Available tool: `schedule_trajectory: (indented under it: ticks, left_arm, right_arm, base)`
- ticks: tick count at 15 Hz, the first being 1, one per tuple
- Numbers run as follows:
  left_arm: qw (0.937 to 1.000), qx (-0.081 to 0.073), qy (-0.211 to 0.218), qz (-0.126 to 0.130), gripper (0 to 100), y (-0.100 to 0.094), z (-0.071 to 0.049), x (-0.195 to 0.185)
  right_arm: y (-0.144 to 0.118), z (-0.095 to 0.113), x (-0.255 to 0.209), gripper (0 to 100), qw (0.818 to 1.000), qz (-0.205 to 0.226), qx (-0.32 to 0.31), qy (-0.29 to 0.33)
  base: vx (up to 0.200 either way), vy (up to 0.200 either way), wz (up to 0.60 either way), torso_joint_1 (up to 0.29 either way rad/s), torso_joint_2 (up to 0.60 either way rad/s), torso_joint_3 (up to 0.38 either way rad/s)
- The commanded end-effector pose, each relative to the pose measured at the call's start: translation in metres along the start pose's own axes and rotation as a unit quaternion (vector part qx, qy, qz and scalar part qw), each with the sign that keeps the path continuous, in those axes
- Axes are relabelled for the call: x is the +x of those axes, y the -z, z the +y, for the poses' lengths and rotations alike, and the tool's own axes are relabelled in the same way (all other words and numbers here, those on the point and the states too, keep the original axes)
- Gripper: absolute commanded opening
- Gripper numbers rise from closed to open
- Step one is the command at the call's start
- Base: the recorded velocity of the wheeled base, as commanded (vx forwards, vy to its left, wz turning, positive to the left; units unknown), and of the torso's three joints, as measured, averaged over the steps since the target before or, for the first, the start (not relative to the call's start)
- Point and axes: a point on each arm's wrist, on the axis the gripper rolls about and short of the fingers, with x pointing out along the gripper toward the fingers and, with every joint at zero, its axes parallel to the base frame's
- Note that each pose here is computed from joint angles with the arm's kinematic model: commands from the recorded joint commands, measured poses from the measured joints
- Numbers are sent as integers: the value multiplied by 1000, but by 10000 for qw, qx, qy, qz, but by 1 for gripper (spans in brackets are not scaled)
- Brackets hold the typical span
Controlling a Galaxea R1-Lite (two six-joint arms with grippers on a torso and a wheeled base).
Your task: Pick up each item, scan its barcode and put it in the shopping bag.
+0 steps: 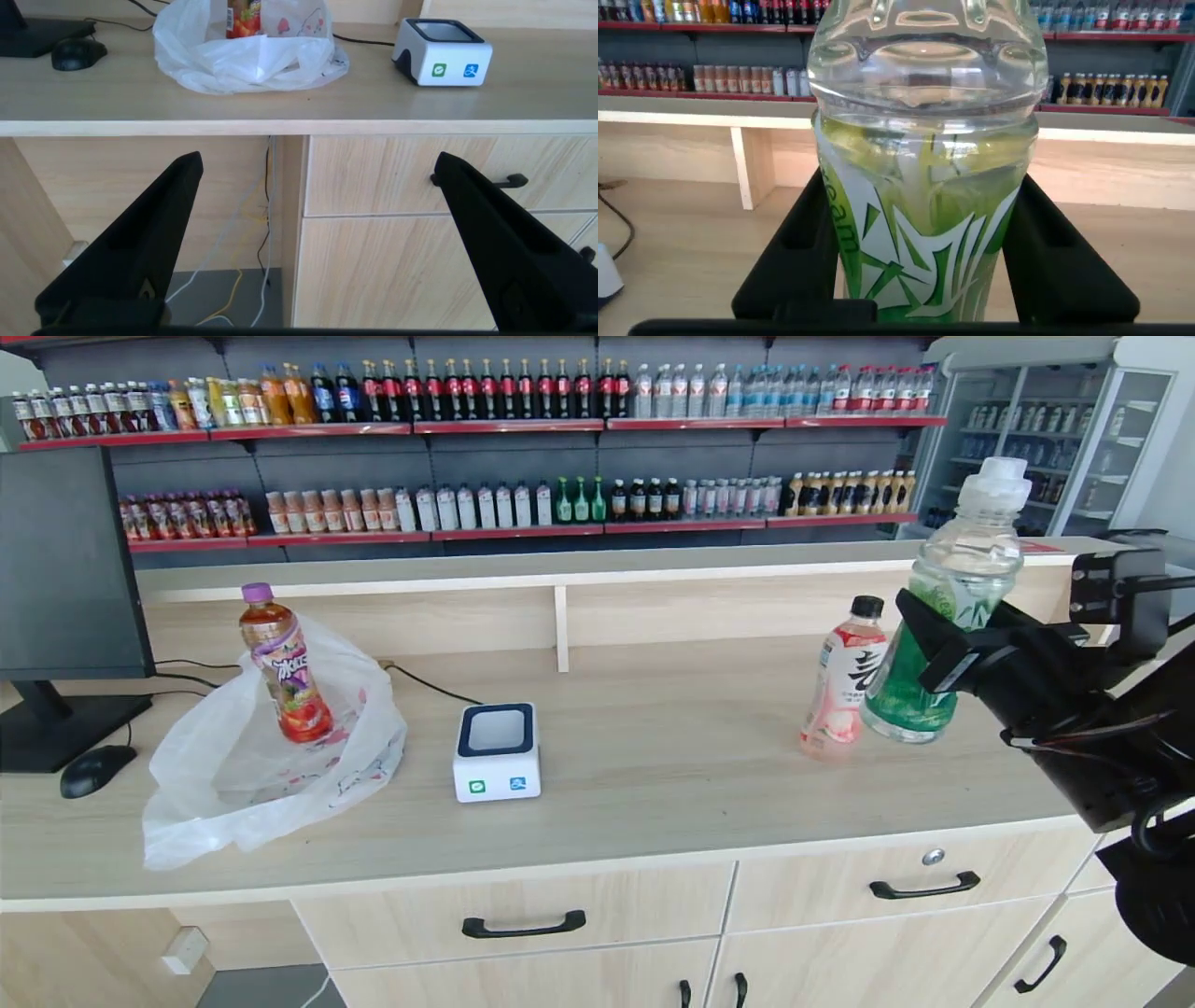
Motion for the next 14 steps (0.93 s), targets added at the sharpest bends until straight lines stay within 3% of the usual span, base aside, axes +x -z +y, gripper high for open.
schedule_trajectory:
  ticks: [1,4,7,14]
  left_arm:
    - [10000,5,-1,-2,100,0,0,0]
    - [10000,-2,-1,-2,100,0,0,0]
    - [9999,-117,-17,-9,100,0,0,0]
    - [10000,-87,-9,-9,100,0,0,0]
  right_arm:
    - [-3,-3,3,0,10000,-78,-34,45]
    - [-3,0,3,0,10000,-89,-21,-4]
    - [-1,0,7,0,10000,-96,-21,-3]
    - [3,27,14,0,9990,-122,98,-414]
  base:
    - [0,200,0,-22,-12,7]
    - [0,200,0,1,4,2]
    - [0,200,0,18,5,1]
    - [0,200,0,3,0,6]
